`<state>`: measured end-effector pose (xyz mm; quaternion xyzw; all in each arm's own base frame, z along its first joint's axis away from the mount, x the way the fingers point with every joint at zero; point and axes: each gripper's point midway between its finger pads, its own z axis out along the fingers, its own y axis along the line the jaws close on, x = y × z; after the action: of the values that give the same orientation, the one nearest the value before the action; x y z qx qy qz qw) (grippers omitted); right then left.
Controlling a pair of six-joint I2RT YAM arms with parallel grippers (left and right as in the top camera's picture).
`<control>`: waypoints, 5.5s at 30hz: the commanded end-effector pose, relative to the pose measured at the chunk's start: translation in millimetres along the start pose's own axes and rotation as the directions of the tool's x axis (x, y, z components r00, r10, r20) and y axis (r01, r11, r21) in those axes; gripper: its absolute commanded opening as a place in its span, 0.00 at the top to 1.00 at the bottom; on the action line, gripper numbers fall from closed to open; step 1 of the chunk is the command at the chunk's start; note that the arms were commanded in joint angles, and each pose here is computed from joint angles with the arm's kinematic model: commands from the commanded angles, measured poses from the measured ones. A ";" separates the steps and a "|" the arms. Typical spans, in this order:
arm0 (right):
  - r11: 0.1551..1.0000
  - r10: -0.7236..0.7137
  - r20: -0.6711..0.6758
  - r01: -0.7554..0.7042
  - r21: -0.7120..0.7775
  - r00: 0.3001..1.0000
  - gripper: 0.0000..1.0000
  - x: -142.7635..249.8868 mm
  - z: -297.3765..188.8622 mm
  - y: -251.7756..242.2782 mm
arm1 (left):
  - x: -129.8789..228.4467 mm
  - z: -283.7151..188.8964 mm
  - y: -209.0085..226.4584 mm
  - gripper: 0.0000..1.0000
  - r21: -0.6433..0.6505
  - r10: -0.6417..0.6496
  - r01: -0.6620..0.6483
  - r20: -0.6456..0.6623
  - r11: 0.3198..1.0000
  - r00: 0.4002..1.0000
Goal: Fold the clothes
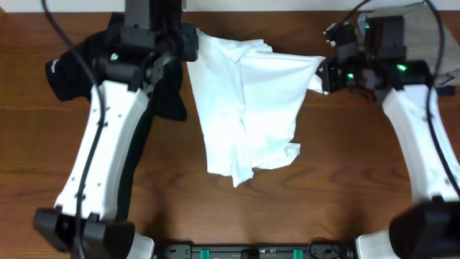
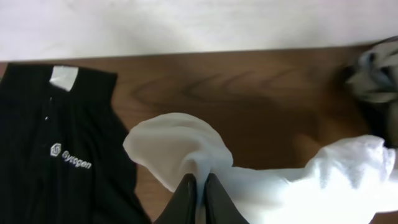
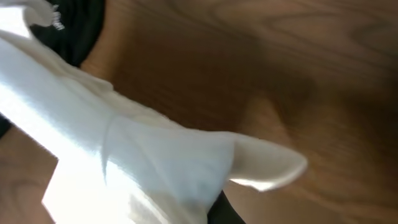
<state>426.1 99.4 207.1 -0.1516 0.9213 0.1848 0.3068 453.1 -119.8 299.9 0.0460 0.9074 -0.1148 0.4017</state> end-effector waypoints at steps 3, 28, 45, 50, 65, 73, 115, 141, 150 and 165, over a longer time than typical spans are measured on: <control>1.000 0.030 -0.022 -0.030 0.001 0.999 0.99 1.1 38.0 -15.3 | 0.4 14.9 17.8 0.88 -0.079 0.037 -0.038 -0.011 0.996 0.999; 0.931 0.263 0.015 -0.257 0.260 0.965 0.99 17.0 89.6 -112.8 | 90.5 18.9 -74.4 0.83 0.121 0.157 -0.126 -0.303 0.985 0.940; 0.920 0.302 -0.008 -0.289 0.265 0.953 0.98 27.3 84.7 -121.0 | 233.7 43.8 -123.5 0.83 0.258 0.313 -0.196 -0.573 0.946 0.758; 0.920 0.304 -0.013 -0.289 0.266 0.953 0.98 28.4 84.6 -120.7 | 260.4 54.9 -130.0 0.68 0.332 0.392 -0.226 -0.615 0.916 0.685; 0.920 0.304 -0.023 -0.287 0.267 0.952 0.98 30.9 84.6 -120.2 | 307.4 83.7 -84.2 0.54 0.341 0.413 -0.233 -0.751 0.911 0.515; 0.920 0.304 -0.021 -0.287 0.267 0.953 0.98 30.5 84.4 -120.6 | 316.9 64.8 -111.0 0.53 0.474 0.458 -0.099 -0.744 0.875 0.486; 0.895 0.365 -0.035 -0.340 0.290 0.930 0.99 43.0 75.6 -135.8 | 92.2 -3.8 25.4 0.94 0.012 0.141 -0.151 -0.435 0.989 0.890; 0.857 0.490 -0.098 -0.458 0.237 0.866 0.99 67.2 64.0 -138.4 | -7.9 37.6 102.9 0.87 -0.219 0.004 -0.013 -0.038 0.976 0.999; 0.862 0.481 -0.103 -0.449 0.234 0.871 0.99 67.0 64.8 -136.8 | 28.5 45.0 87.5 0.94 -0.136 -0.014 -0.011 -0.183 0.991 0.983; 0.865 0.476 -0.097 -0.445 0.232 0.874 0.99 65.0 65.6 -136.5 | 168.7 59.6 -25.9 0.77 0.216 0.299 -0.213 -0.549 0.953 0.781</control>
<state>460.5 -9.2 85.1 0.0933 0.9658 0.1392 0.1978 388.2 -149.0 159.4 0.1960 0.9653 -0.1002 0.1409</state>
